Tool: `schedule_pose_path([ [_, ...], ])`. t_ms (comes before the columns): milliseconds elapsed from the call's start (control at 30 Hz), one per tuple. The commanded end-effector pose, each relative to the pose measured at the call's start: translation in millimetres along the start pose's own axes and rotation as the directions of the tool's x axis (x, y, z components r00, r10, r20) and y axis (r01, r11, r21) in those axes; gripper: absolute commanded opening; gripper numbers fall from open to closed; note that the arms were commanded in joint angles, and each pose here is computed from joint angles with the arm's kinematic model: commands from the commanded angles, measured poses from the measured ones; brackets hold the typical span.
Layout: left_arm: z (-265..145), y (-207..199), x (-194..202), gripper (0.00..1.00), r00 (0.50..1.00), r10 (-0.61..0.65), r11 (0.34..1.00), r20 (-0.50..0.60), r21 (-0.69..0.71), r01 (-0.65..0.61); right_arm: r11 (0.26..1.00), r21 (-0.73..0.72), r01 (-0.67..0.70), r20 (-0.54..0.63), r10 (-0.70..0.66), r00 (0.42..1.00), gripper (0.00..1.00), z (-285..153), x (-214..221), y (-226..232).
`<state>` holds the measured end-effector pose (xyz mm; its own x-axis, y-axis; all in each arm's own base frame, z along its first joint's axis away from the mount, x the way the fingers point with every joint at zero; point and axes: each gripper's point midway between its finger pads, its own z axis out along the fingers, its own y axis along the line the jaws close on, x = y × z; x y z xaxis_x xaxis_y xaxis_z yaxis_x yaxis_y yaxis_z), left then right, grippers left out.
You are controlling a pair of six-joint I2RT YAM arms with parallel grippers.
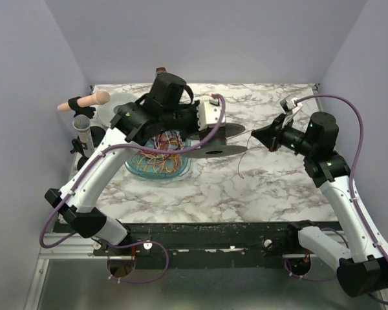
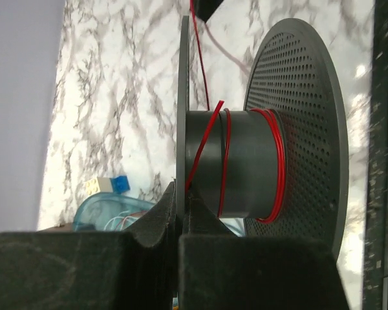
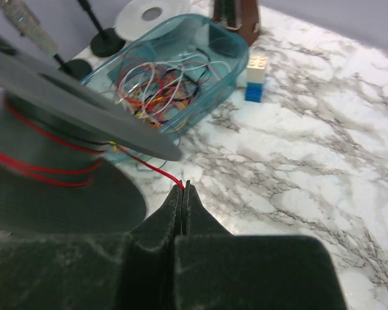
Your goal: Wrap the cables
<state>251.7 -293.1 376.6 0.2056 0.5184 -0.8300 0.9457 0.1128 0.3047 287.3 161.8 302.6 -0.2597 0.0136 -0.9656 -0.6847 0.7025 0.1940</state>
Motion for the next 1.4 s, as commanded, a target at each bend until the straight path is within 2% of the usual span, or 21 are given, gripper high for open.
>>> schedule_pose_path([
  [0,-2.9,20.6,12.2,0.00,0.955,0.267,0.949,-0.127,-0.135,-0.284,0.982,-0.184,0.041,-0.149,-0.069,0.986,0.01,-21.6,22.3,34.8],
  [100,6.2,29.5,18.6,0.00,0.932,0.308,0.916,-0.192,-0.204,-0.345,0.963,-0.267,0.028,-0.164,-0.074,0.984,0.01,-32.7,16.9,54.2],
  [200,9.9,42.2,22.2,0.00,0.902,0.337,0.857,-0.270,-0.309,-0.413,0.946,-0.325,-0.009,-0.176,-0.051,0.983,0.01,-42.2,7.2,70.9],
  [367,14.3,54.1,26.0,0.00,0.896,0.311,0.782,-0.317,-0.450,-0.431,0.861,-0.493,-0.124,-0.080,0.097,0.992,0.01,-51.1,-36.3,111.2],
  [533,16.1,68.0,16.0,0.00,0.966,0.150,0.765,-0.212,-0.594,-0.249,0.848,-0.492,-0.198,0.041,0.250,0.967,0.01,-44.2,-74.0,119.2],
  [633,20.8,70.3,6.7,0.00,0.995,0.039,0.764,-0.092,-0.638,-0.089,0.842,-0.499,-0.205,0.106,0.294,0.950,0.01,-35.7,-89.8,130.4],
  [733,25.3,67.5,-8.5,0.00,0.996,-0.074,0.774,0.053,-0.627,0.091,0.844,-0.504,-0.185,0.139,0.290,0.947,0.01,-25.2,-105.2,144.0],
  [800,30.8,64.2,-18.8,0.00,0.985,-0.129,0.788,0.113,-0.592,0.171,0.866,-0.452,-0.212,0.133,0.301,0.944,0.01,-14.1,-104.9,137.4],
  [900,31.2,68.6,-27.7,0.00,0.986,-0.119,0.791,0.116,-0.590,0.164,0.908,-0.363,-0.208,0.160,0.280,0.947,0.01,-14.7,-97.8,123.5],
  [1000,24.0,75.5,-37.8,0.00,0.997,0.015,0.793,0.082,-0.609,0.038,0.946,-0.279,-0.166,0.199,0.226,0.954,0.01,-27.5,-91.5,111.3],
  [1067,17.2,75.6,-46.9,0.00,0.995,0.075,0.801,0.066,-0.598,-0.021,0.967,-0.207,-0.146,0.207,0.189,0.960,0.07,-35.1,-87.0,98.9],
  [1133,8.5,78.5,-55.7,0.00,0.994,0.087,0.806,0.061,-0.592,-0.034,0.983,-0.154,-0.103,0.221,0.136,0.966,0.19,-42.1,-81.3,89.3],
  [1233,-6.5,83.7,-71.9,0.00,0.994,0.045,0.811,0.100,-0.585,0.022,0.994,-0.106,0.008,0.236,0.018,0.972,0.37,-47.5,-64.3,80.6],
  [1300,-21.8,83.2,-91.6,0.00,0.987,0.011,0.817,0.160,-0.571,0.083,0.993,-0.098,0.067,0.194,-0.046,0.980,0.54,-42.1,-34.5,73.8],
  [1367,-33.4,79.7,-107.3,0.00,0.978,-0.016,0.827,0.210,-0.547,0.131,0.986,-0.115,0.119,0.178,-0.097,0.979,0.65,-36.4,-10.7,70.8],
])
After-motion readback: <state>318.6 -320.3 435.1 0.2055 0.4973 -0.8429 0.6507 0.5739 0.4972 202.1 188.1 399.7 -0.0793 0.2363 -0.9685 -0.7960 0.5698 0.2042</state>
